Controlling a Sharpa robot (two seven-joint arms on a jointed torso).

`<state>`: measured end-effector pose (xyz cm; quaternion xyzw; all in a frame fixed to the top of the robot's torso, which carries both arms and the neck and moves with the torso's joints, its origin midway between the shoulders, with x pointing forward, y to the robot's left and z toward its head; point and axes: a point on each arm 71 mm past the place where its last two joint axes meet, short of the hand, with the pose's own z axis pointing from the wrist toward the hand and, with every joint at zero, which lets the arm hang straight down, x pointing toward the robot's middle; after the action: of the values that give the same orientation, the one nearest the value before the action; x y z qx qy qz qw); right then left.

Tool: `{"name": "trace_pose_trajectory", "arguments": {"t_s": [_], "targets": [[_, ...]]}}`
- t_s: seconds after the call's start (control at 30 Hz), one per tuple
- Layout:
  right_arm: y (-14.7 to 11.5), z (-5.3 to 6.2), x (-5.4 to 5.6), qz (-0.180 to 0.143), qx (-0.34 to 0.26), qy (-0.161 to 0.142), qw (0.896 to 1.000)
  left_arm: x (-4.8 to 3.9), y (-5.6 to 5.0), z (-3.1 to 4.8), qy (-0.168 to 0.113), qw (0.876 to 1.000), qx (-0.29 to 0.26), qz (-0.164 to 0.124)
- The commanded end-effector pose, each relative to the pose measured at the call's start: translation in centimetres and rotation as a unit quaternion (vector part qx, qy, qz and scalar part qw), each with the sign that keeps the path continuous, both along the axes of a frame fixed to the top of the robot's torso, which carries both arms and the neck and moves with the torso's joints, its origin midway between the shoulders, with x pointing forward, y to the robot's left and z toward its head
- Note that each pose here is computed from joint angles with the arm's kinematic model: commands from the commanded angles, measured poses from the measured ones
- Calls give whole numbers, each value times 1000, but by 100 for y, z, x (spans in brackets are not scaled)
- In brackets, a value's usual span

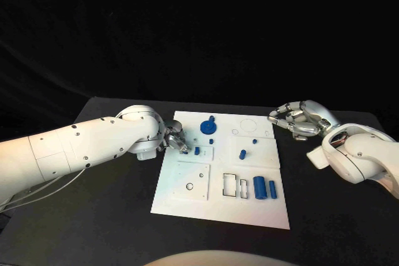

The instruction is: Assemble the parts on the task board

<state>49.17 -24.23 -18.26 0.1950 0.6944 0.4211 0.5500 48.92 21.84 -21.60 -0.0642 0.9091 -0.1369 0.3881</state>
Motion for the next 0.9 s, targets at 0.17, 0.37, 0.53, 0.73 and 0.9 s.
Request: {"name": "trace_pose_trajectory", "arguments": {"t_s": [0.17, 0.37, 0.53, 0.73, 0.9], "targets": [[13, -11, -6, 7, -1, 3, 1000, -26, -16, -64, 19, 1000, 5, -6], [11, -12, -6, 6, -1, 3, 1000, -18, -9, -67, 18, 1000, 6, -3], [11, -13, -6, 6, -1, 4, 1000, -10, -1, -69, 18, 1000, 6, 0], [10, -16, -6, 6, -1, 4, 1000, -4, 11, -71, 17, 1000, 7, 2], [8, -20, -7, 6, -1, 4, 1000, -7, 13, -65, 15, 1000, 4, 1]]}}
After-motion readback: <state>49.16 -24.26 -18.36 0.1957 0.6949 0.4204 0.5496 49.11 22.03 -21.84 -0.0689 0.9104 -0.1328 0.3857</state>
